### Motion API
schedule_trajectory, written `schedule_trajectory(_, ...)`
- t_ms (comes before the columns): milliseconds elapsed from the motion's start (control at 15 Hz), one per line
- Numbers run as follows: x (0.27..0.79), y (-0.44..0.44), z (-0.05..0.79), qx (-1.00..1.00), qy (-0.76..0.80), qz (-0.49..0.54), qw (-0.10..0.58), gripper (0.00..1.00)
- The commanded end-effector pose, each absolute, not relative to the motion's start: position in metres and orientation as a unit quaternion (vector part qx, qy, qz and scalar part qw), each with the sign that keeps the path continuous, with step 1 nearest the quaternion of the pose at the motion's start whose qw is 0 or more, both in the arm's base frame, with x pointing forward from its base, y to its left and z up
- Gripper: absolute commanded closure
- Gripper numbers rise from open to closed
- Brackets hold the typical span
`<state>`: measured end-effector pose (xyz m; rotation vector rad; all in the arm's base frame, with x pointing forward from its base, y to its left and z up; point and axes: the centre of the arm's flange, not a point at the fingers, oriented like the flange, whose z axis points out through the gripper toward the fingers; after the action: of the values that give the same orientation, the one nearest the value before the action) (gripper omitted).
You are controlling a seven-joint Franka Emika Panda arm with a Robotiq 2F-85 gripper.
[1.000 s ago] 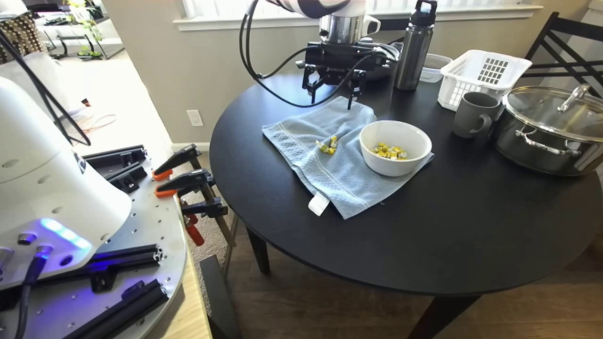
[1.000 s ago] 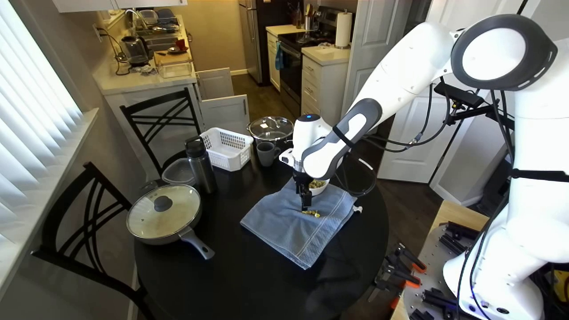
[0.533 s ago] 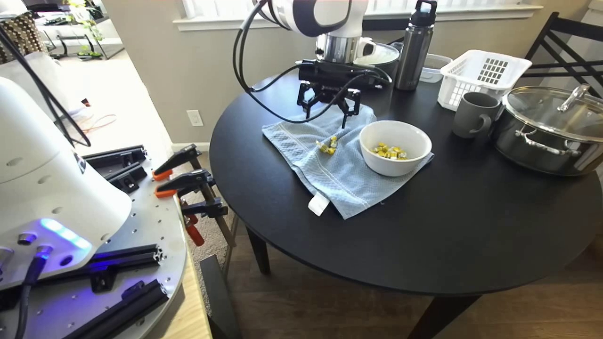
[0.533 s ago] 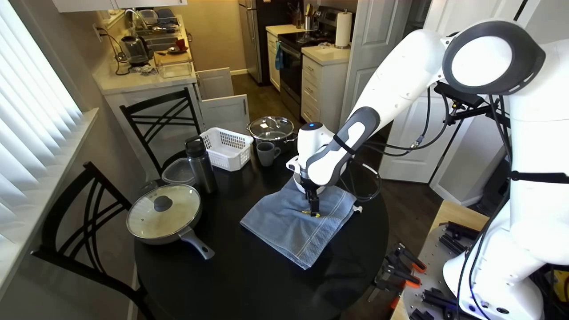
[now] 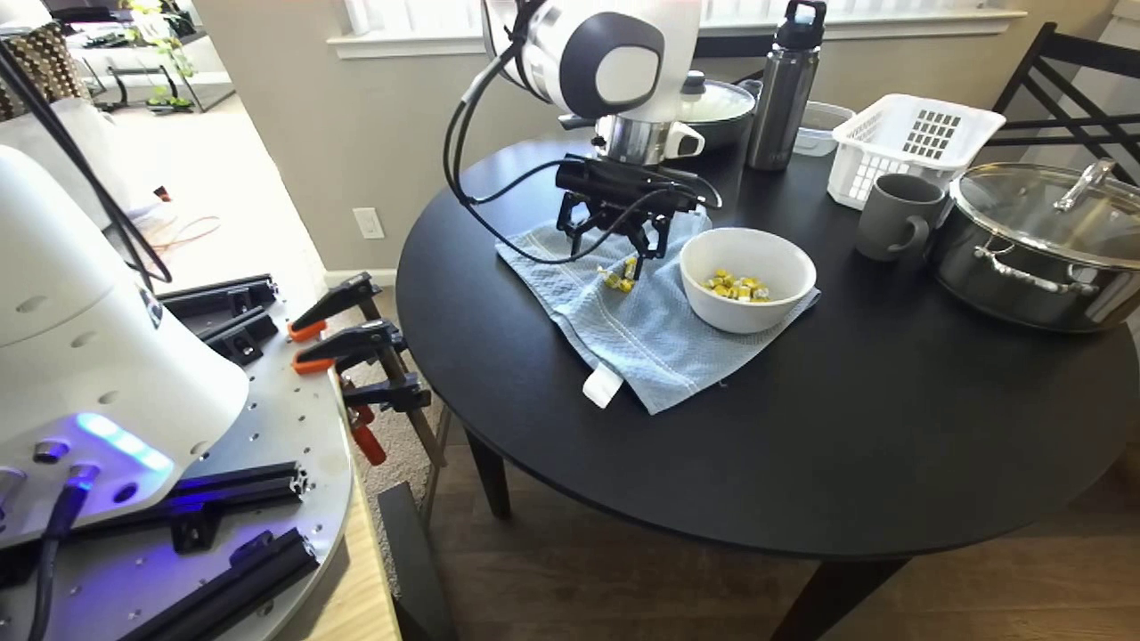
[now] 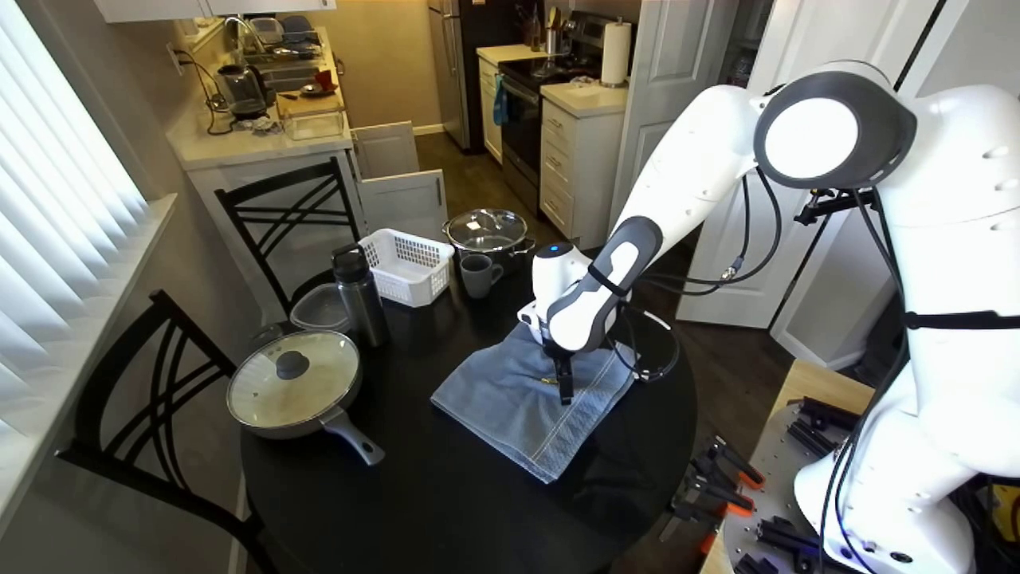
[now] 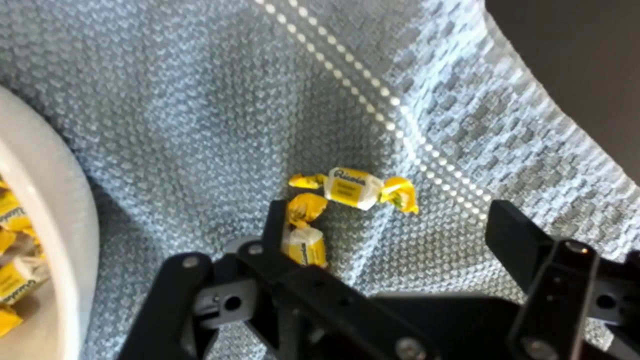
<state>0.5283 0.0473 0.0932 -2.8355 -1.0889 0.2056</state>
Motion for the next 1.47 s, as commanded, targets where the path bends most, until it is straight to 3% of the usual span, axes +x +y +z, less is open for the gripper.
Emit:
schedule_trajectory(0, 0.531, 0.045, 0.088, -0.941, -0.328, 0.075, 0.035, 0.00)
schedule_trajectory(133, 0.532, 0.043, 0.088, -0.945, -0.317, 0.076, 0.032, 0.00)
schedule_trajectory(200, 0.533, 0.042, 0.087, -0.946, -0.312, 0.077, 0.032, 0.05)
schedule_trajectory(333, 0.534, 0.039, 0.091, -0.950, -0.302, 0.077, 0.029, 0.29)
schedule_trajectory(400, 0.534, 0.037, 0.093, -0.951, -0.298, 0.077, 0.028, 0.31)
schedule_trajectory(1000, 0.544, 0.026, 0.104, -0.955, -0.288, 0.076, 0.016, 0.91)
schedule_trajectory(1133, 0.544, 0.027, 0.104, -0.953, -0.290, 0.080, 0.016, 1.00)
schedule_trajectory(1267, 0.545, 0.028, 0.105, -0.953, -0.292, 0.085, 0.015, 1.00)
schedule_trajectory(1333, 0.545, 0.028, 0.106, -0.952, -0.293, 0.087, 0.015, 0.73)
schedule_trajectory(1400, 0.544, 0.029, 0.107, -0.952, -0.294, 0.088, 0.014, 0.74)
